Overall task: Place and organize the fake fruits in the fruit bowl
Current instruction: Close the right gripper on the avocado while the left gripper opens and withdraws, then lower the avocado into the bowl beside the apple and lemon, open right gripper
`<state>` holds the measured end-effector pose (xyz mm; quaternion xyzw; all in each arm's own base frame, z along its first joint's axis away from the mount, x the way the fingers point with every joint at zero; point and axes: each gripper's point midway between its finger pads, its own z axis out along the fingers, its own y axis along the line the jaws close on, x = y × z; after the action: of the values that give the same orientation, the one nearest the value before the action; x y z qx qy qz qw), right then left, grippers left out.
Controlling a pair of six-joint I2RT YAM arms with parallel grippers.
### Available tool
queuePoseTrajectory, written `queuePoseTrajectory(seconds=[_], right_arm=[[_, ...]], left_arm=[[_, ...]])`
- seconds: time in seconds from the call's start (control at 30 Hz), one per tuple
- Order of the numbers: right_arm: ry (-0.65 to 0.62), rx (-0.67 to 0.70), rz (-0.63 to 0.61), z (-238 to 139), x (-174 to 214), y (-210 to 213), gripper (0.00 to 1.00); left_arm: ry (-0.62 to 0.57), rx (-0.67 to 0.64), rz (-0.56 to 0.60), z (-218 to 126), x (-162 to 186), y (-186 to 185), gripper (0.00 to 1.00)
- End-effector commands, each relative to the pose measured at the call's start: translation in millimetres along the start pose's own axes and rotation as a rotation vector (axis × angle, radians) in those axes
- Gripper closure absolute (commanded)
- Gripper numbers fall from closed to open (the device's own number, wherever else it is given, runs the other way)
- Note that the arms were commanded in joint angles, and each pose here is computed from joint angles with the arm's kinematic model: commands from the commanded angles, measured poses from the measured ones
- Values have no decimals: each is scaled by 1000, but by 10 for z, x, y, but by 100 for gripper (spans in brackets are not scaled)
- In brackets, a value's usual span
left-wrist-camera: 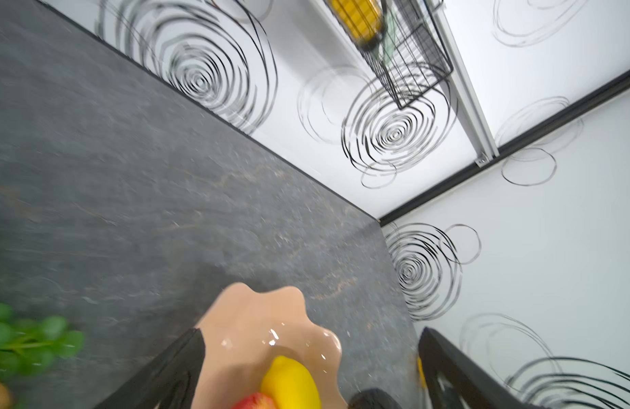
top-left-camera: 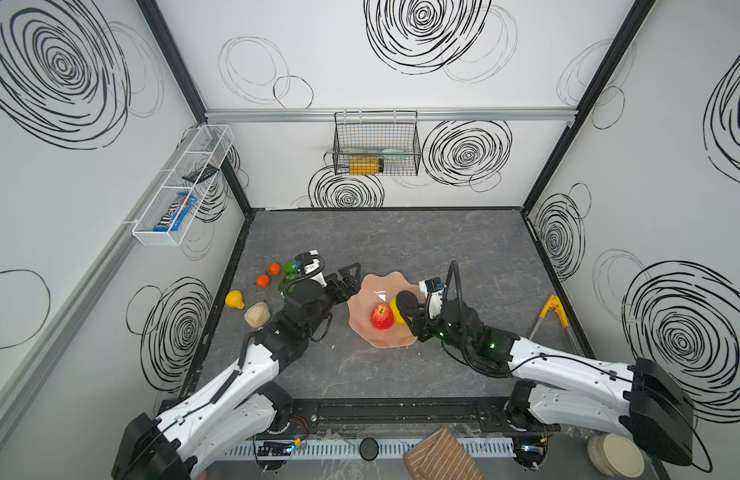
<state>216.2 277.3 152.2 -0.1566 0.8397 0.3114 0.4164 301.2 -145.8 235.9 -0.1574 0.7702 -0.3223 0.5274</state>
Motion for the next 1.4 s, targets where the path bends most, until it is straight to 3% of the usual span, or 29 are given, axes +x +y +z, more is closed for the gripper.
queuePoseTrajectory(seconds=[0.0, 0.2, 0.67, 1.37], right_arm=[[119, -33, -38, -8, 147, 97, 63], [236, -32, -51, 54, 304, 139, 64], [487, 60, -50, 111, 578, 110, 64], [581, 98, -109, 221, 662, 134, 63]], left_arm=[[-62, -155, 184, -74, -52, 393, 1], [-145, -260, 279, -204, -145, 681, 1], [-238, -253, 295, -296, -66, 981, 2], [-228, -255, 284, -283, -37, 1025, 1]])
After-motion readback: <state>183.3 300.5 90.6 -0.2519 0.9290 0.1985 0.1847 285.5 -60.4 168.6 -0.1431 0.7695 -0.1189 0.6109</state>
